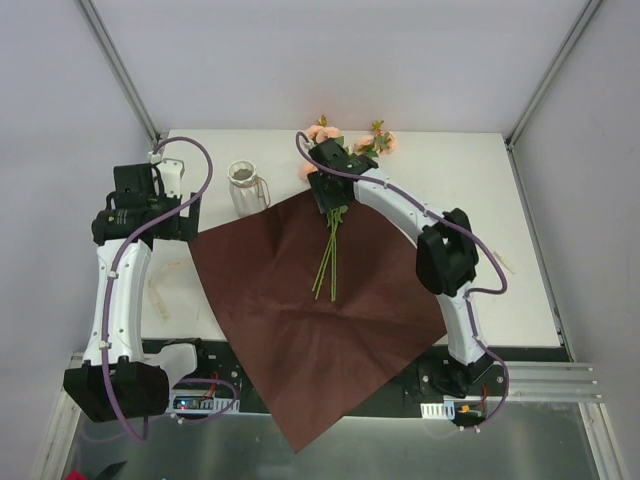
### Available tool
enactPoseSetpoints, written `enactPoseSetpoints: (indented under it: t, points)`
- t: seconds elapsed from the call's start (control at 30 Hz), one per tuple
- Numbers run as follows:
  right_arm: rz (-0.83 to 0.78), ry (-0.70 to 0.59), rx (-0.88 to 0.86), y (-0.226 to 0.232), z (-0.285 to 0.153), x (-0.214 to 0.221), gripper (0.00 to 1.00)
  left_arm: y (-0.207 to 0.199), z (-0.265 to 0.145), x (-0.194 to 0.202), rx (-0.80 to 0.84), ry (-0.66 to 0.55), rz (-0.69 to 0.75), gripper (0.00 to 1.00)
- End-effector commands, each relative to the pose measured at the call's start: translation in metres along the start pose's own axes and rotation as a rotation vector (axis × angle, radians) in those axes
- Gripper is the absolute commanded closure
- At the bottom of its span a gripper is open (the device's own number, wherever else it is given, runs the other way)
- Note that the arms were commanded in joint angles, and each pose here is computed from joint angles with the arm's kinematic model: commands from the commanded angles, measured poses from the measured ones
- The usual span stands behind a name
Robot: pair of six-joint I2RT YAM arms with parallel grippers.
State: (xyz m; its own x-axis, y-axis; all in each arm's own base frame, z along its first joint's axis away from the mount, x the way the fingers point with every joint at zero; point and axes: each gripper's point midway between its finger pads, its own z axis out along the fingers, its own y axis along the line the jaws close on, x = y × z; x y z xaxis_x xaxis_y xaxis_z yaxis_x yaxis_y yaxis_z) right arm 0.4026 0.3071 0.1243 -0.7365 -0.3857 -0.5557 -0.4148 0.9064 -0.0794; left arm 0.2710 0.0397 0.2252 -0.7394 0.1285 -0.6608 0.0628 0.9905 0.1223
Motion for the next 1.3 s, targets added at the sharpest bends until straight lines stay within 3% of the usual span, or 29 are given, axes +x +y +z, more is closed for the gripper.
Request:
enactPoseSetpoints:
  t: [0.0, 0.3, 0.77, 1.03, 1.27]
  points:
    - [0.09, -0.083, -0.022, -0.002, 0.021, -0.032, 0.46, 0.0, 0.005, 0.009, -0.004, 0.014, -0.018, 0.01]
    - [0.186, -0.068, -0.101, 0.004, 0.056, -0.032, 0.57, 0.007, 0.002, 0.011, -0.032, 0.013, 0.02, 0.01]
    - [0.22, -0.003, -0.119, 0.013, 0.081, -0.009, 0.61, 0.012, 0.001, 0.013, -0.05, 0.009, 0.048, 0.01]
    - [0.216, 0.006, -0.109, 0.008, 0.068, 0.001, 0.56, 0.013, -0.001, 0.014, -0.056, 0.001, 0.064, 0.01]
    - [0.22, -0.07, -0.154, 0.009, 0.042, -0.012, 0.53, 0.014, 0.001, 0.015, -0.057, 0.002, 0.064, 0.01]
